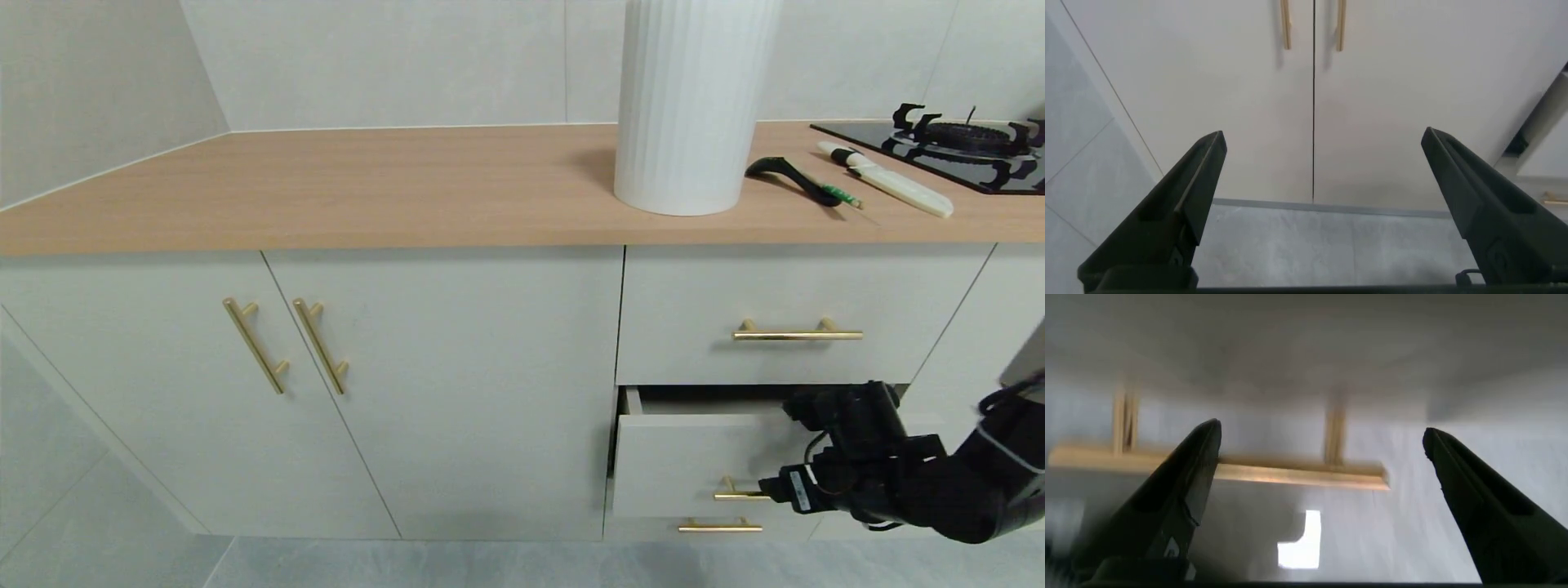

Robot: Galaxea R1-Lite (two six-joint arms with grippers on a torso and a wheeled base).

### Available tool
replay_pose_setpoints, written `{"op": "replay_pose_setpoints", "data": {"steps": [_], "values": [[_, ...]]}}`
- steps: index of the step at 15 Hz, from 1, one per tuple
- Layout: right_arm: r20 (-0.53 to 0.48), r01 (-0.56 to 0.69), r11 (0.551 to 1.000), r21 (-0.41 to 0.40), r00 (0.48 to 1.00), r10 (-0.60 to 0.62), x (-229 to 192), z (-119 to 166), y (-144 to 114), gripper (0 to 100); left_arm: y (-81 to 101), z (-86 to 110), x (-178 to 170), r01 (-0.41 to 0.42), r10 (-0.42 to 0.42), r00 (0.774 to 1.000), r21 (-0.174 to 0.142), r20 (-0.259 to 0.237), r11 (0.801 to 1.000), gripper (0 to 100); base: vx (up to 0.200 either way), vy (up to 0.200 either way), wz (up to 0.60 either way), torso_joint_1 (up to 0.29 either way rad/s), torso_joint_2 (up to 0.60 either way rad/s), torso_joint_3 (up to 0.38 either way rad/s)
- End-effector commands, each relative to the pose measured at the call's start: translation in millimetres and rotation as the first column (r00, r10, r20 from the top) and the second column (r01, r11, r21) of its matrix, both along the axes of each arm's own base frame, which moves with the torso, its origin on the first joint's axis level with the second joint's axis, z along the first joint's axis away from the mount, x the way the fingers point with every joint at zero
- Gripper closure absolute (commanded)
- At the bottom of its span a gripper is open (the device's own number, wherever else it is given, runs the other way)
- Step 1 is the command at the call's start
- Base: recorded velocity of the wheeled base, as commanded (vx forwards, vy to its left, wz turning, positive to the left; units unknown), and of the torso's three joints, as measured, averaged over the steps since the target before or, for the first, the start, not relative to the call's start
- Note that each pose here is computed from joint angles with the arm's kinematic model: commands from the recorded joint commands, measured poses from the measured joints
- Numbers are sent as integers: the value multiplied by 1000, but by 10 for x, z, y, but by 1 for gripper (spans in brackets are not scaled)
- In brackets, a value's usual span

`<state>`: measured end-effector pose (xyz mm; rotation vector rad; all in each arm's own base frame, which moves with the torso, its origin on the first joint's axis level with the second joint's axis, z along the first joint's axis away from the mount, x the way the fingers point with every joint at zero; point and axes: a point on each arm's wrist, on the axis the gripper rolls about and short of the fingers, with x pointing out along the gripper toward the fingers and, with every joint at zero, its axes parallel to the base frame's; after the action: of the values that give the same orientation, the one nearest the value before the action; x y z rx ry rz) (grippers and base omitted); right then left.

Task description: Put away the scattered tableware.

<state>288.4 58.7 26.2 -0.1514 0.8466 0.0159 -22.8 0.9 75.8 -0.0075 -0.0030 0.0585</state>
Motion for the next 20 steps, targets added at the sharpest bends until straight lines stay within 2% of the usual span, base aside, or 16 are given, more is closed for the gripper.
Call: {"op": "replay_pose_setpoints", "data": {"steps": [1, 2, 4, 7, 9, 13, 17, 20], "values": [[155, -124, 988, 96, 982, 109, -584, 1280, 27, 0, 0, 0, 0, -1, 1, 1000, 0, 0, 1000, 0, 0, 0, 0, 0, 0, 0], [189, -137, 985, 106, 975, 115, -665, 1416, 24, 0, 0, 0, 0, -1, 1, 1000, 0, 0, 1000, 0, 0, 0, 0, 0, 0, 0], [202, -127, 985, 116, 974, 101, -644, 1425, 29, 0, 0, 0, 0, -1, 1, 1000, 0, 0, 1000, 0, 0, 0, 0, 0, 0, 0], [182, -115, 987, 110, 979, 94, -450, 1208, 83, 0, 0, 0, 0, -1, 1, 1000, 0, 0, 1000, 0, 0, 0, 0, 0, 0, 0], [159, -63, 996, 65, 986, 52, -206, 826, 137, 0, 0, 0, 0, -1, 1, 1000, 0, 0, 1000, 0, 0, 0, 0, 0, 0, 0], [170, 23, 998, 59, 985, -33, 32, 470, 197, 0, 0, 0, 0, -1, 1, 1000, 0, 0, 1000, 0, 0, 0, 0, 0, 0, 0], [168, 24, 998, 58, 985, -33, 9, 460, 191, 0, 0, 0, 0, -1, 1, 1000, 0, 0, 1000, 0, 0, 0, 0, 0, 0, 0], [181, 14, 998, 61, 983, -25, -70, 554, 169, 0, 0, 0, 0, -1, 1, 1000, 0, 0, 1000, 0, 0, 0, 0, 0, 0, 0]]}}
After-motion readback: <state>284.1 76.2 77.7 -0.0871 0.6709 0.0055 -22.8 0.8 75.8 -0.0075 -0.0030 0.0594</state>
